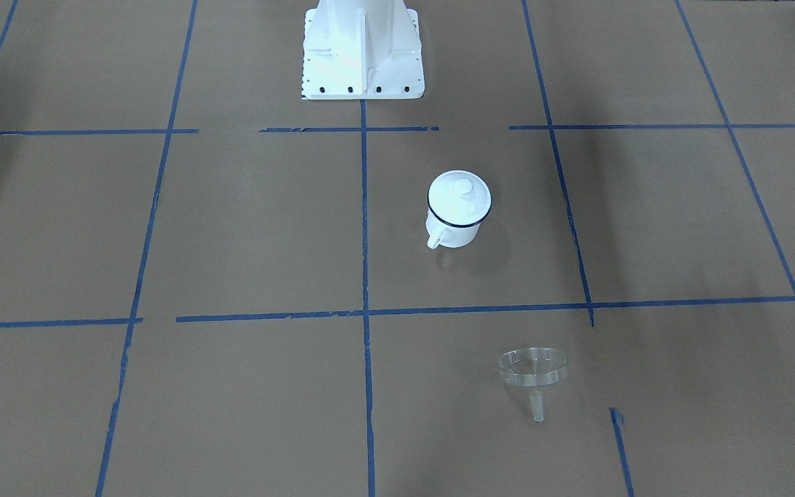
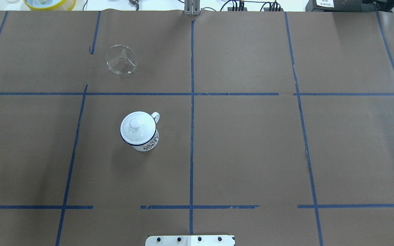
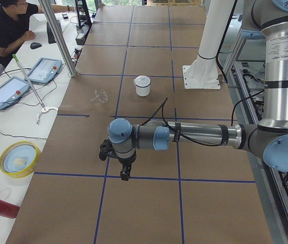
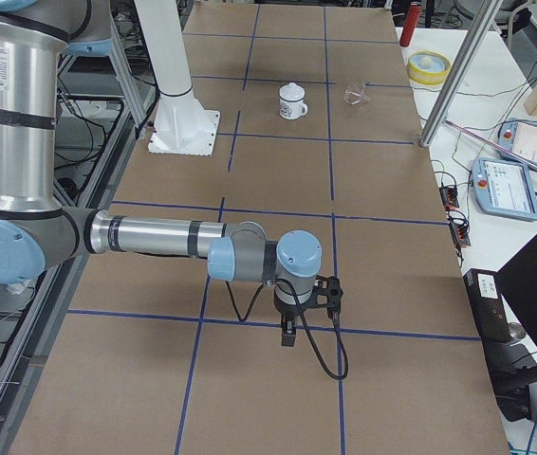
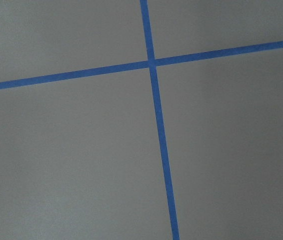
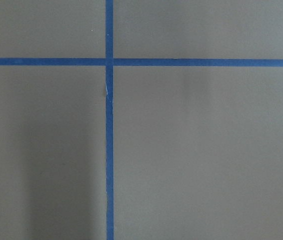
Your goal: Remove funnel from cup
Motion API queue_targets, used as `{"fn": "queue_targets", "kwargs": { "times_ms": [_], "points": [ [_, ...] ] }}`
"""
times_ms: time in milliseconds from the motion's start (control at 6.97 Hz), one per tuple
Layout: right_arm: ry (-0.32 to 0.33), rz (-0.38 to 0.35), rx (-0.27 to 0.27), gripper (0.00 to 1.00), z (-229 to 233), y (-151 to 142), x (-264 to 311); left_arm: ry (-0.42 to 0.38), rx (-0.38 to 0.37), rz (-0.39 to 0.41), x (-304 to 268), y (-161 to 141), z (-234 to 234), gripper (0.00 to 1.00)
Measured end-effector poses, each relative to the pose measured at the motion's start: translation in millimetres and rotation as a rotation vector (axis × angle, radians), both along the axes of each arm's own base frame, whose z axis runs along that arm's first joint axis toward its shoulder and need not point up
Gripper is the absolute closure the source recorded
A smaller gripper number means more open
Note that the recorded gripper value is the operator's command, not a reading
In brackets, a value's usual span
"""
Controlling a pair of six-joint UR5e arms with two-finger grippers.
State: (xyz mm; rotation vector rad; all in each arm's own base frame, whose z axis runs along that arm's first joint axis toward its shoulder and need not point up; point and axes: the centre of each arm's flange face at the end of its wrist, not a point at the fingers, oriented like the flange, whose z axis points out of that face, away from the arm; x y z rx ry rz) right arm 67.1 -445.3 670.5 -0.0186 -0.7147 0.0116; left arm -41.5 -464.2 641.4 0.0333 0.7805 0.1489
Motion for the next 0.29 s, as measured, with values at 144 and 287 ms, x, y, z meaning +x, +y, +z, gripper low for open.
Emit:
{"fn": "queue_targets", "kwargs": {
  "times_ms": [144,287],
  "points": [
    [0.0,0.0,0.0,0.0,0.1,0.0,0.0,0.0,0.0,0.0,0.0,-0.1,-0.1,0.0],
    [0.0,0.0,0.0,0.0,0.2,0.0,0.0,0.0,0.001,-0.001,-0.2,-0.5,-0.5,0.0]
  ]
}}
